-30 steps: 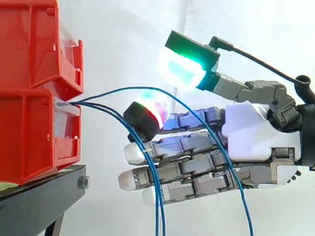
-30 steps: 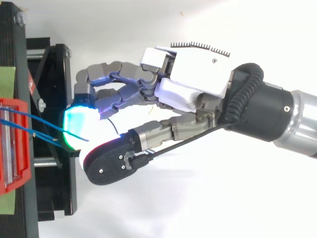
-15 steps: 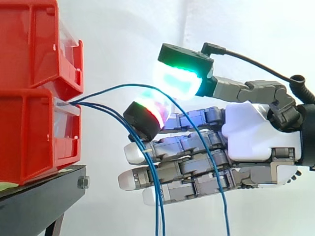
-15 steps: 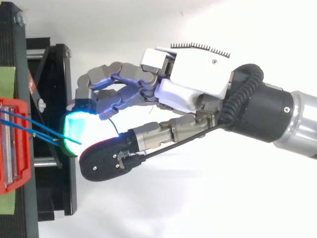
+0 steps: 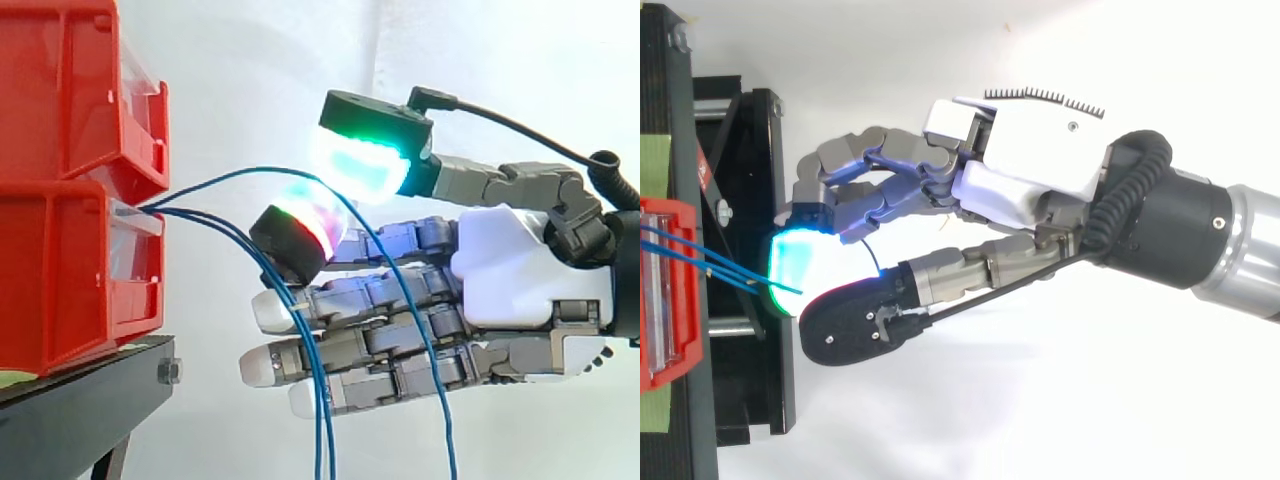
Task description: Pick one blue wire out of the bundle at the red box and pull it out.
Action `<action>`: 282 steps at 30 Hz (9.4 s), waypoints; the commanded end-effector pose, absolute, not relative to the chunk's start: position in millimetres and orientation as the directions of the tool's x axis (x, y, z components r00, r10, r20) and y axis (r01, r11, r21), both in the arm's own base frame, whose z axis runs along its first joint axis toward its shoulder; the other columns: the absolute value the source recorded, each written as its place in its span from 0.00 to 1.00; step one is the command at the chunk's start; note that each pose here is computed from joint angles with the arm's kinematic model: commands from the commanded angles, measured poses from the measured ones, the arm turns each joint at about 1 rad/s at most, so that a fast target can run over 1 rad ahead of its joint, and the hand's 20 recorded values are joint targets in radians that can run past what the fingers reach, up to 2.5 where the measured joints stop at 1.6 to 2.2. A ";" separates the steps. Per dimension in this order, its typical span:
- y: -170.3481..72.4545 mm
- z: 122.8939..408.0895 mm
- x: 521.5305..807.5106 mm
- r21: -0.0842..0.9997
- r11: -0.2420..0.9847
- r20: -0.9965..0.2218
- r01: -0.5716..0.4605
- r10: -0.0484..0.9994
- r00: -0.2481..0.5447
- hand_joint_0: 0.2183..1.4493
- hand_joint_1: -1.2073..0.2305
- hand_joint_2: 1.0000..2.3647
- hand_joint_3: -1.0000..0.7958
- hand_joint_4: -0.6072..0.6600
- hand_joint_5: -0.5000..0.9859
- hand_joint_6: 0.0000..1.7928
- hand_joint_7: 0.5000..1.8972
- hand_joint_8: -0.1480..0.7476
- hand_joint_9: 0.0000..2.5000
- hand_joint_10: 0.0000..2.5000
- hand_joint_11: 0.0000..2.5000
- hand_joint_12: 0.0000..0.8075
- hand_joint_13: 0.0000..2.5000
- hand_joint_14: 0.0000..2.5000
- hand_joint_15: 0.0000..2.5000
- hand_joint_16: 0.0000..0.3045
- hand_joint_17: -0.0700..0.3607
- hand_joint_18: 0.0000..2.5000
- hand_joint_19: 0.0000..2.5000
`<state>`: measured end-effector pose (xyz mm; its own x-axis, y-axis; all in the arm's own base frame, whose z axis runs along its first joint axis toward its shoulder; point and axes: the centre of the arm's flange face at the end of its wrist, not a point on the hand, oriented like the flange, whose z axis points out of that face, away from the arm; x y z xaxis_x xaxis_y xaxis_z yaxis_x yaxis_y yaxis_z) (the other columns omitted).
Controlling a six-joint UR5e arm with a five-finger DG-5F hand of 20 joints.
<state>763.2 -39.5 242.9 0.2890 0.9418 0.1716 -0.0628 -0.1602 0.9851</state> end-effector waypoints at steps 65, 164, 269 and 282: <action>-36.6 243.5 764.1 0.989 -0.137 0.149 -0.061 0.948 0.282 0.29 0.41 0.01 0.50 0.74 0.30 0.31 0.65 0.46 0.40 0.01 0.19 0.49 0.19 0.00 0.09 0.21 0.49 0.14 0.16; -36.6 243.8 764.4 0.989 -0.133 0.146 -0.063 0.948 0.281 0.29 0.27 0.01 0.36 0.62 0.23 0.48 0.41 0.45 0.37 0.01 0.25 0.45 0.17 0.00 0.09 0.18 0.45 0.11 0.15; -28.8 247.5 769.4 0.971 -0.213 0.232 -0.109 0.948 0.218 0.19 0.37 0.00 0.28 0.63 0.26 0.46 0.44 0.50 0.43 0.01 0.26 0.47 0.22 0.00 0.11 0.20 0.48 0.16 0.18; -27.6 247.5 769.5 0.971 -0.213 0.232 -0.109 0.948 0.217 0.12 0.28 0.00 0.28 0.64 0.27 0.46 0.43 0.51 0.44 0.01 0.26 0.51 0.23 0.00 0.12 0.22 0.51 0.18 0.17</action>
<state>769.5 -27.7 247.5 0.2169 0.9481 0.2324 -0.1090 -0.2131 0.9709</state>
